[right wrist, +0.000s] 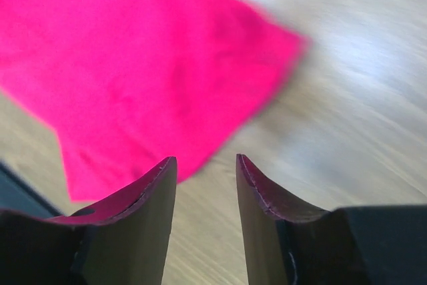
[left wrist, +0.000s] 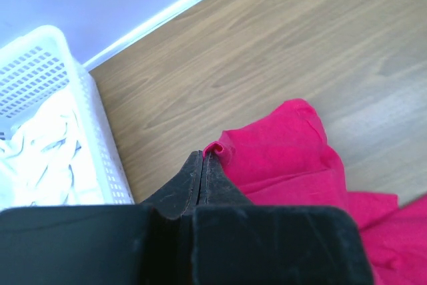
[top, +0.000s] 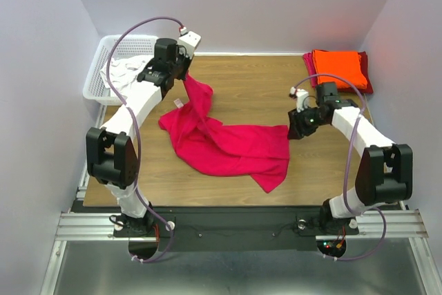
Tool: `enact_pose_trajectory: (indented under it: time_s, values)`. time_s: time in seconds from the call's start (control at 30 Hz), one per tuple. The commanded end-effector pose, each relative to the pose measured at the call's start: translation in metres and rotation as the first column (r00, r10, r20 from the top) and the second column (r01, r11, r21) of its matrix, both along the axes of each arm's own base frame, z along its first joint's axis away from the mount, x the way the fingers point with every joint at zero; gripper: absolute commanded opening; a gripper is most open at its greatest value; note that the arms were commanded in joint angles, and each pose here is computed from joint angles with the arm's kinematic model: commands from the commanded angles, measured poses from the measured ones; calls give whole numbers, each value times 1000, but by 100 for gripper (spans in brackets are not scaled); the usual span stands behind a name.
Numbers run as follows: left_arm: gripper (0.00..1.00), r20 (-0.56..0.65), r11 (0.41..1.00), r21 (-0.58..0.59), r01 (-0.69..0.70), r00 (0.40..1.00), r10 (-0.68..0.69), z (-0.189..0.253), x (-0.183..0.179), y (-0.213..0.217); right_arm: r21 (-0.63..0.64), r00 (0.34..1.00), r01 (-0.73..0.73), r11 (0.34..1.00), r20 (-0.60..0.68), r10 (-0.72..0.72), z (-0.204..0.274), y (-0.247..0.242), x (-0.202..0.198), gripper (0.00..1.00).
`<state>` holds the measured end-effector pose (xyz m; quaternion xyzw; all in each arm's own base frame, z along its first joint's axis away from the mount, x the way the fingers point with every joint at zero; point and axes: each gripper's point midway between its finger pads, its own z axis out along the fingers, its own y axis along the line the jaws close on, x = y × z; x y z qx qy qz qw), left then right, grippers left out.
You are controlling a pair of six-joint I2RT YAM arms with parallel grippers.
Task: Fold and stack the t-shirts
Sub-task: Flatten the tshirt out
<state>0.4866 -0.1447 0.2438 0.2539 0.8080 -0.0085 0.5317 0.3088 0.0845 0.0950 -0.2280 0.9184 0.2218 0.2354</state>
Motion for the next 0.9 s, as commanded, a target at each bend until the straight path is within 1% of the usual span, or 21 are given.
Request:
enact_pose_trajectory:
  time_s: [0.0, 0.13, 0.17, 0.23, 0.33, 0.47, 0.7, 0.87]
  values:
    - [0, 26, 998, -63, -3, 1000, 4, 23, 17, -1, -26, 985, -171, 985, 22, 172, 0, 22, -27, 45]
    - [0, 0, 998, -70, 0, 1000, 0, 14, 21, -2, -92, 966, -252, 963, 28, 256, -9, 35, -36, 41]
    - [0, -5, 998, -70, -1, 1000, 0, 12, 22, -2, -104, 957, -286, 953, 19, 289, -13, 42, -41, 38]
    - [0, -14, 998, -69, 3, 1000, -4, 9, 23, -3, -139, 948, -315, 939, 7, 319, -21, 43, -46, 37]
    - [0, -30, 998, -67, -5, 1000, 3, 2, 24, -1, -187, 931, -360, 914, -13, 364, -32, 47, -56, 37]
    - [0, -43, 998, -58, -5, 999, 3, -4, 25, 0, -242, 915, -396, 886, -25, 402, -43, 46, -65, 40]
    - [0, -48, 998, -50, -27, 999, 25, -7, 33, 10, -356, 918, -364, 860, 20, 397, -59, 40, -55, 43]
    - [0, -58, 999, -40, -35, 998, 33, -12, 34, 16, -375, 926, -327, 867, 54, 373, -60, 41, -46, 42]
